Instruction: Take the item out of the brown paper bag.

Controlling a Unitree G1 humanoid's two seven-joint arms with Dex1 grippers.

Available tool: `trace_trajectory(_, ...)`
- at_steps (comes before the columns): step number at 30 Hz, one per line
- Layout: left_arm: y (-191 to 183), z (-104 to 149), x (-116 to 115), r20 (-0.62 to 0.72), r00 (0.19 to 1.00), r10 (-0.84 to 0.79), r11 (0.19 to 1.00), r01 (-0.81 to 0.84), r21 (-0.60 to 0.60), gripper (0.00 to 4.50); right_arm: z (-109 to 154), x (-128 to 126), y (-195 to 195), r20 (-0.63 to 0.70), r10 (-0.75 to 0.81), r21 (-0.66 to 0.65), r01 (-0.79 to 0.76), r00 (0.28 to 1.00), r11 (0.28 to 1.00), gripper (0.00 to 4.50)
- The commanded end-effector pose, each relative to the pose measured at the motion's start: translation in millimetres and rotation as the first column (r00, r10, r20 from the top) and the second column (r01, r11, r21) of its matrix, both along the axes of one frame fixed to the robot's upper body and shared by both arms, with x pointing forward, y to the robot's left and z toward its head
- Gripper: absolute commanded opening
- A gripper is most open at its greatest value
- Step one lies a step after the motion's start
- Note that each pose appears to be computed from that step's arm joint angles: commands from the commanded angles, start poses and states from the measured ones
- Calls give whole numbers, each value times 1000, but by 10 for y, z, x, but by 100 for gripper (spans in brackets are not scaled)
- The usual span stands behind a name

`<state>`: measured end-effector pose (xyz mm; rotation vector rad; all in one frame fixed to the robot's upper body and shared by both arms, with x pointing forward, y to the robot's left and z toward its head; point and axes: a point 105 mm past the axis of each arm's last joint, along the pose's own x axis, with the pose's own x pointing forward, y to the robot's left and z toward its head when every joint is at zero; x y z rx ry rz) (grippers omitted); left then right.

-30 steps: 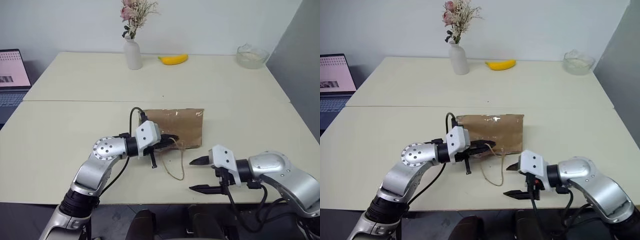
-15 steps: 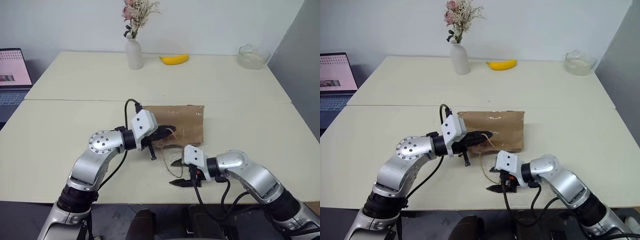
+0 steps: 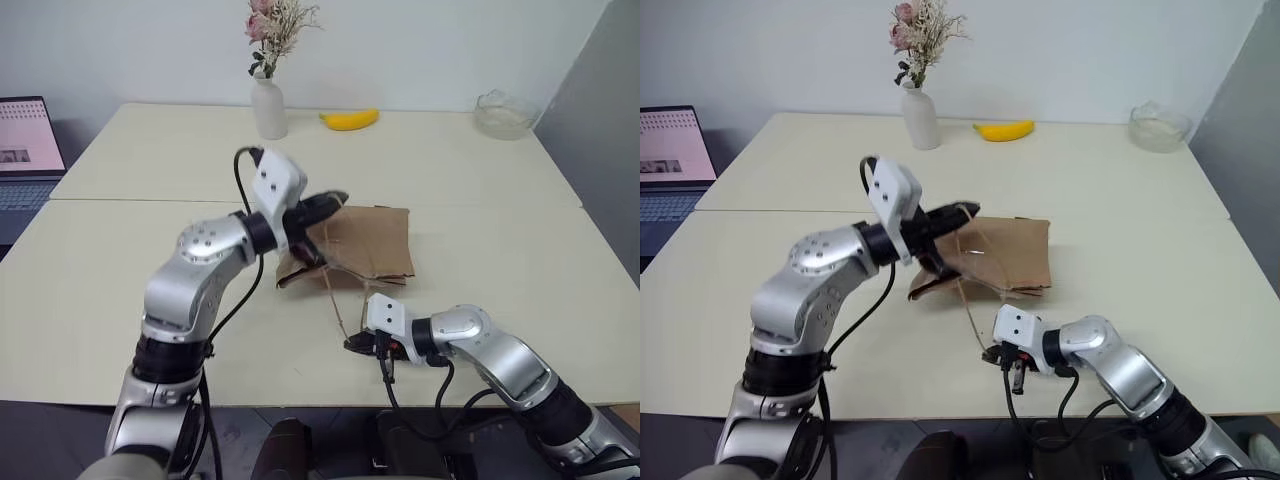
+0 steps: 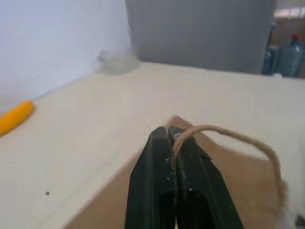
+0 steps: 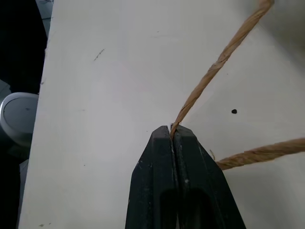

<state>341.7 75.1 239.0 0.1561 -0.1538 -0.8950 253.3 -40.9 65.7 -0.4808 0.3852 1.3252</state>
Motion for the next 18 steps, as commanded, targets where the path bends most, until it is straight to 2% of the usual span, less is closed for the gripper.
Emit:
trace_trajectory(1, 121, 440, 111, 54, 994, 98, 990, -92, -103, 0, -131, 41, -83, -5, -42, -59, 42, 999, 997, 5)
trace_trajectory(4, 188, 603, 223, 60, 986, 154, 979, -144, -141, 0, -166, 45, -105, 12, -38, -83, 38, 999, 996, 5)
trace_trajectory(10, 305, 745, 363, 93, 969, 229, 961, -210, -179, 0, -198, 49, -162, 30, -42, -107, 45, 999, 993, 5)
trace_trajectory(14, 164, 661, 245, 86, 986, 144, 978, -129, -161, 0, -133, 102, -166, 78, -66, -92, 73, 995, 993, 5)
trace_trajectory(17, 42, 516, 90, 47, 998, 40, 991, -33, -132, 0, 58, 161, -128, 133, -80, -23, 84, 988, 996, 5)
trace_trajectory(18, 12, 467, 29, 31, 1000, 5, 992, -1, -123, 0, 148, 193, -127, 157, -95, 4, 96, 983, 995, 22)
